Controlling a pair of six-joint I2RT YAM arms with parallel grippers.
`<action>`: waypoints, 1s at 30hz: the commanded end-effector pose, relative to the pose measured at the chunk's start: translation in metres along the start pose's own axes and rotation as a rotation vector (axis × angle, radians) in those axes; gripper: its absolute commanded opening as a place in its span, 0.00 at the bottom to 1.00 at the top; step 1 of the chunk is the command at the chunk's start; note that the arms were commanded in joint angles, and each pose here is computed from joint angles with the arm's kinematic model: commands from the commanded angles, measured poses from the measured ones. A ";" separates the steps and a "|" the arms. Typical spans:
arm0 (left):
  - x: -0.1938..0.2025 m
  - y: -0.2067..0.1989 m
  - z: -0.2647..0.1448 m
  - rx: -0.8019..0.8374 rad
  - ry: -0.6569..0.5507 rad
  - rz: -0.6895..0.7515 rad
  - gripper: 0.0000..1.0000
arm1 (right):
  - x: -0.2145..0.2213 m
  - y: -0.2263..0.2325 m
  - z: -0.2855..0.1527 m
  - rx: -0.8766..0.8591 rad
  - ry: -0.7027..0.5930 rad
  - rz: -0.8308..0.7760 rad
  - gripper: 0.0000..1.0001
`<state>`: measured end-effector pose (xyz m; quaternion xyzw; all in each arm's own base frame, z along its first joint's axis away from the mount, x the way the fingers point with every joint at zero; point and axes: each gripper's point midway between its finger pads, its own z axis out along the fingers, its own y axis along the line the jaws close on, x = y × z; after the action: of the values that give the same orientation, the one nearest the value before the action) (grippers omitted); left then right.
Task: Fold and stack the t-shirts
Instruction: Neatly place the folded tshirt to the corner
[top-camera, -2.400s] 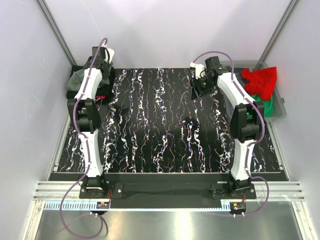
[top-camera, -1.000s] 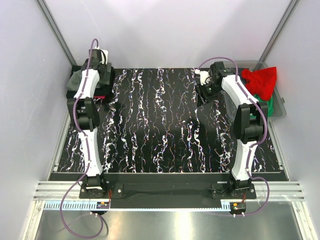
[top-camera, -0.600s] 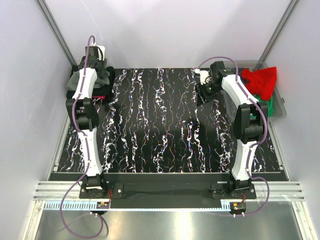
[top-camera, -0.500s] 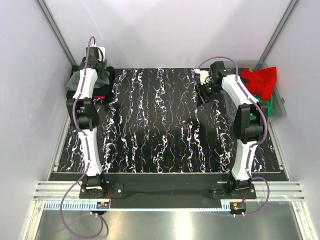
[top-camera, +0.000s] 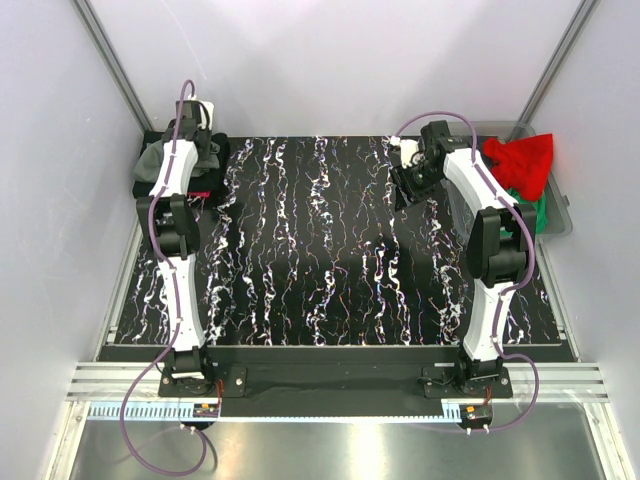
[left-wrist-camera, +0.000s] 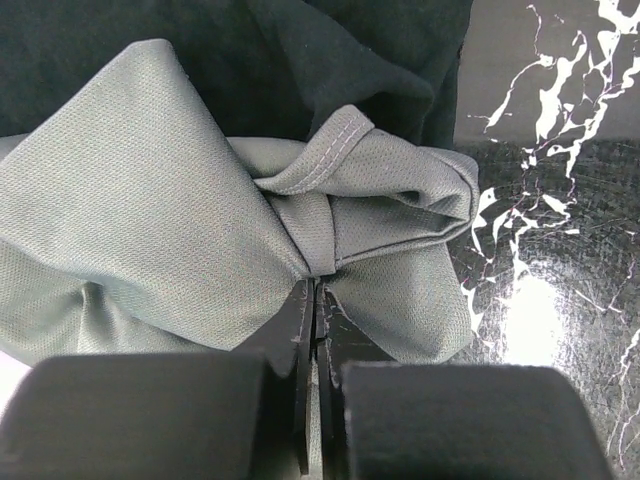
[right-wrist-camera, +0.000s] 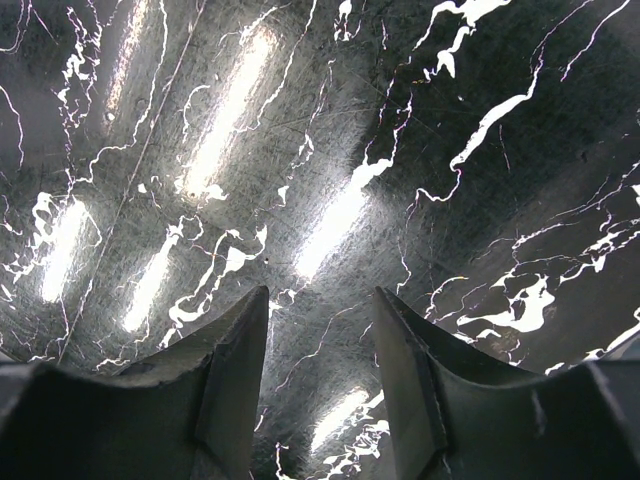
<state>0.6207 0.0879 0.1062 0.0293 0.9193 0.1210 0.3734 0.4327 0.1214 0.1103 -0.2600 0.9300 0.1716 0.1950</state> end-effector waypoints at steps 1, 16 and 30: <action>-0.040 0.016 -0.016 -0.039 -0.117 -0.028 0.00 | -0.019 0.000 -0.012 0.021 -0.050 -0.039 0.53; -0.120 0.026 -0.007 -0.059 -0.454 -0.105 0.00 | -0.016 -0.001 -0.008 0.030 -0.033 -0.046 0.53; -0.164 0.045 0.010 -0.181 -0.745 -0.150 0.13 | -0.012 0.017 -0.006 0.047 -0.002 -0.118 0.53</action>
<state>0.7228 0.1027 0.1301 -0.0053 0.8060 0.1367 0.5759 0.4324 0.1338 0.1117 -0.2911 0.9235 0.1526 0.1975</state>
